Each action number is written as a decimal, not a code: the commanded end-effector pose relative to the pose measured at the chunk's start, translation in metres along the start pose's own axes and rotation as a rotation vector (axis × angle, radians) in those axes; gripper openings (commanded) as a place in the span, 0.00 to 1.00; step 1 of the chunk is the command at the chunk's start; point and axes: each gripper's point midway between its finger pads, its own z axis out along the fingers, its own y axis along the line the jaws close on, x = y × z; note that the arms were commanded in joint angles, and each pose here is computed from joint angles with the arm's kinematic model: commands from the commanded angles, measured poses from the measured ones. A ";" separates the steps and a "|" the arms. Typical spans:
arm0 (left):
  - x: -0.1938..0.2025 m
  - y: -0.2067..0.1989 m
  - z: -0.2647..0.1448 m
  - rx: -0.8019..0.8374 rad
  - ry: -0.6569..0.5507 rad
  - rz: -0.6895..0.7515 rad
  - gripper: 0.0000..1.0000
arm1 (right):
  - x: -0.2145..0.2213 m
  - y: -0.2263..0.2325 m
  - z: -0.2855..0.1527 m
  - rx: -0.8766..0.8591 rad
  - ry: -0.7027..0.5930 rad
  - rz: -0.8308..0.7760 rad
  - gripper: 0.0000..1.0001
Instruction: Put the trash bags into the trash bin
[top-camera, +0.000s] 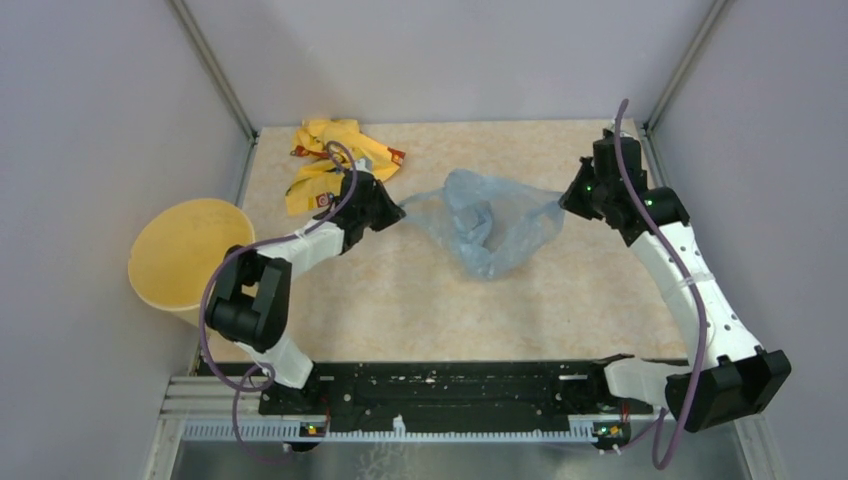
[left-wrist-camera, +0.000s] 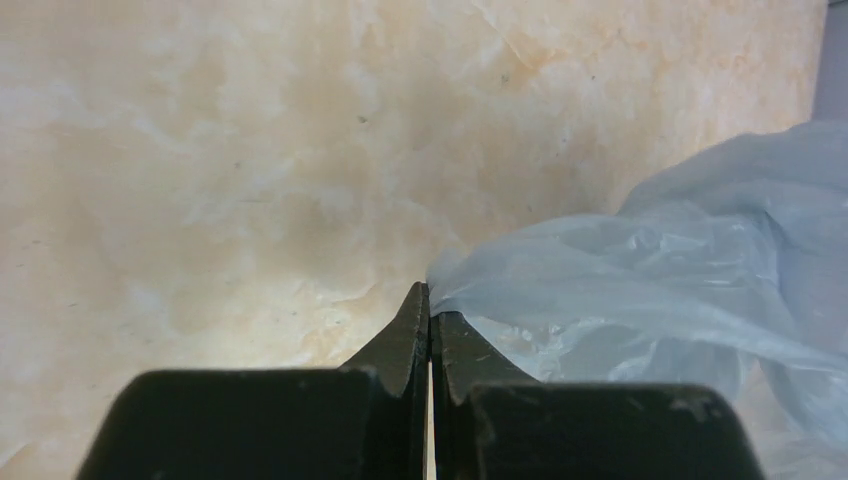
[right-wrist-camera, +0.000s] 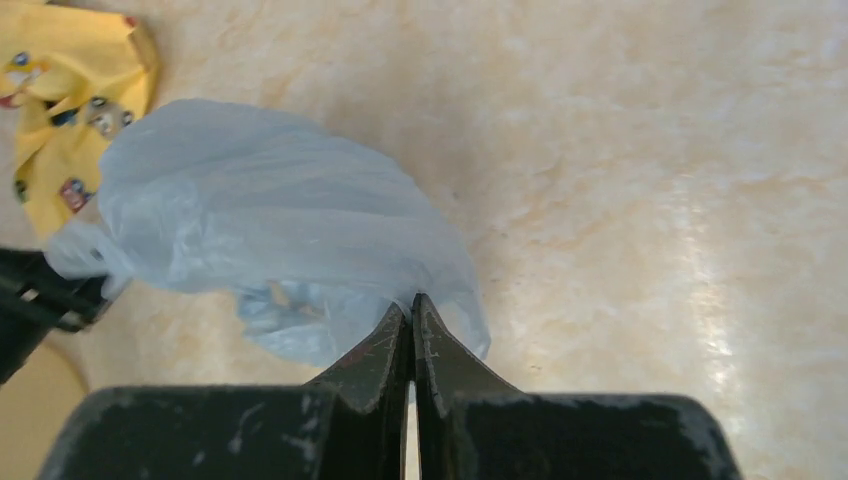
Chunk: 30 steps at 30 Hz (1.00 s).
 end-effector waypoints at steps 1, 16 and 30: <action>-0.006 0.011 -0.020 -0.046 -0.009 0.063 0.00 | -0.025 -0.040 -0.015 0.177 -0.106 -0.047 0.00; 0.032 -0.068 -0.088 0.244 0.130 0.233 0.00 | 0.015 0.018 -0.002 0.011 0.008 -0.216 0.34; 0.057 -0.074 -0.107 0.241 0.152 0.190 0.00 | 0.049 0.006 -0.035 0.059 0.005 -0.196 0.71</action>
